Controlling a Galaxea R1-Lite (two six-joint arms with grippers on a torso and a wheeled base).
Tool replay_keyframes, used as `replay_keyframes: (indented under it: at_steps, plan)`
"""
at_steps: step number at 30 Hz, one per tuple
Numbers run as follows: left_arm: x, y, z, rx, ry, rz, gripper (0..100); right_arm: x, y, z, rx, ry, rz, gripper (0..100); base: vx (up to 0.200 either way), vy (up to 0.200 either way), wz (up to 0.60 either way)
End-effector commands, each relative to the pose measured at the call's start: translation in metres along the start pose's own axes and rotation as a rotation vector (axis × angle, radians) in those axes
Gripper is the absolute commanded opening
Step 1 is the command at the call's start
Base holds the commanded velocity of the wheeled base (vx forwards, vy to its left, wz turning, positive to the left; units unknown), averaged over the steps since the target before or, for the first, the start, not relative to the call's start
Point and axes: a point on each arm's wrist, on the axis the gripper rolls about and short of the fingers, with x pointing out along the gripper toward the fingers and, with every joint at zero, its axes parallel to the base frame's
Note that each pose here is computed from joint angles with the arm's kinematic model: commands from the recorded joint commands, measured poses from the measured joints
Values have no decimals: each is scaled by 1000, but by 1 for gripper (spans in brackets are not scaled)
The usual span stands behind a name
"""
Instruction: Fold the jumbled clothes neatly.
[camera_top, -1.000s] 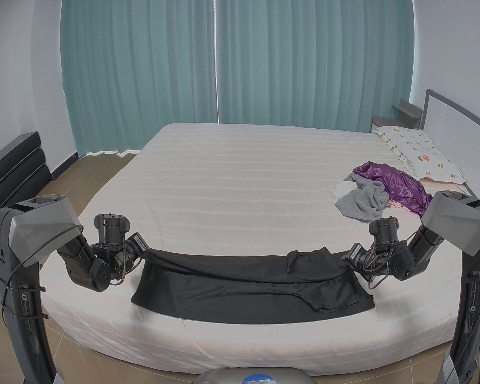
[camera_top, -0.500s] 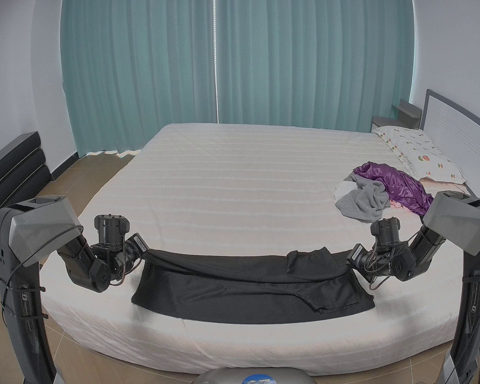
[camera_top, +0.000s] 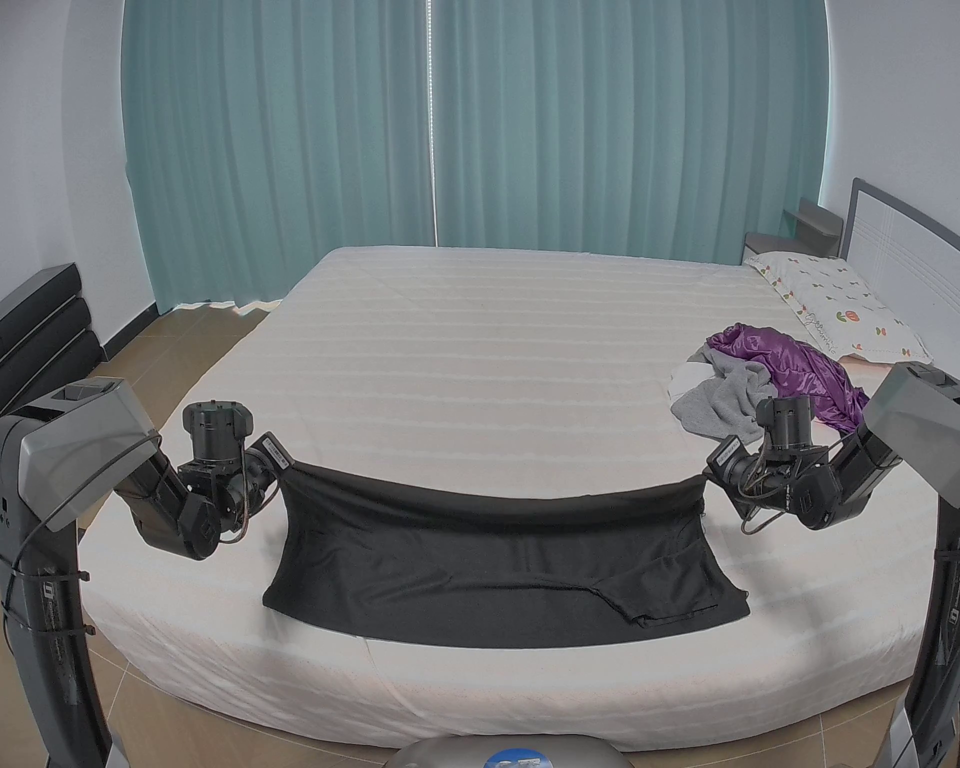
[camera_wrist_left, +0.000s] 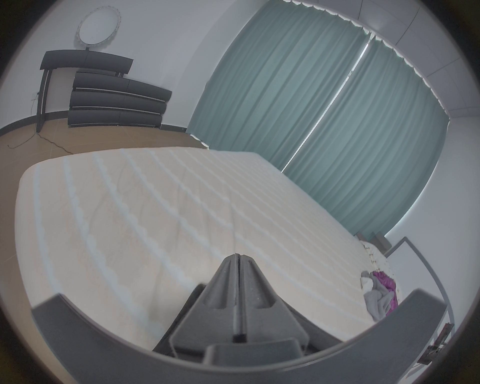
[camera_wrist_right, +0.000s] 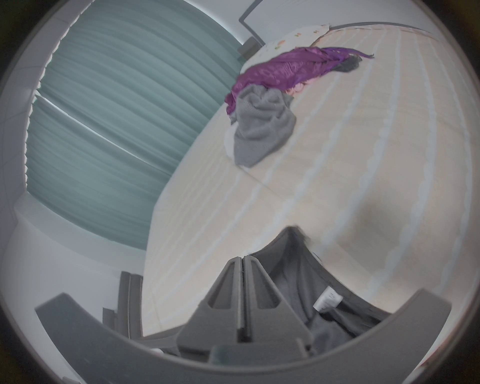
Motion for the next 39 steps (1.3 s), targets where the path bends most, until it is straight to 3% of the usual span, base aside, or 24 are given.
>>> replay_keyframes:
  at_steps: [1, 9, 20, 32, 33, 34, 35, 39]
  plan:
    - [10, -1, 14, -22, -49, -16, 0, -1, 11, 10, 19, -61, 44, 0, 0, 0, 0]
    - [14, 17, -8, -4, 16, 42, 0, -8, -6, -2, 14, -27, -7, 0, 0, 0, 0]
    - [-12, 43, -39, 77, 190, 88, 0, -24, -30, -20, -38, 55, -85, 0, 0, 0, 0]
    - [-17, 50, -50, 104, 236, 112, 0, -15, -55, -38, -124, 125, -167, 0, 0, 0, 0]
    - [-17, 50, -50, 104, 236, 112, 0, -15, -55, -38, -124, 125, -167, 100, 0, 0, 0]
    - [-16, 50, -50, 104, 237, 113, 0, -14, -57, -40, -127, 133, -173, 100, 0, 0, 0]
    - [-16, 51, -50, 104, 238, 114, 100, -13, -59, -41, -127, 135, -177, 100, 0, 0, 0]
    - [-18, 49, -48, 102, 231, 109, 100, -15, -56, -38, -121, 127, -167, 100, 0, 0, 0]
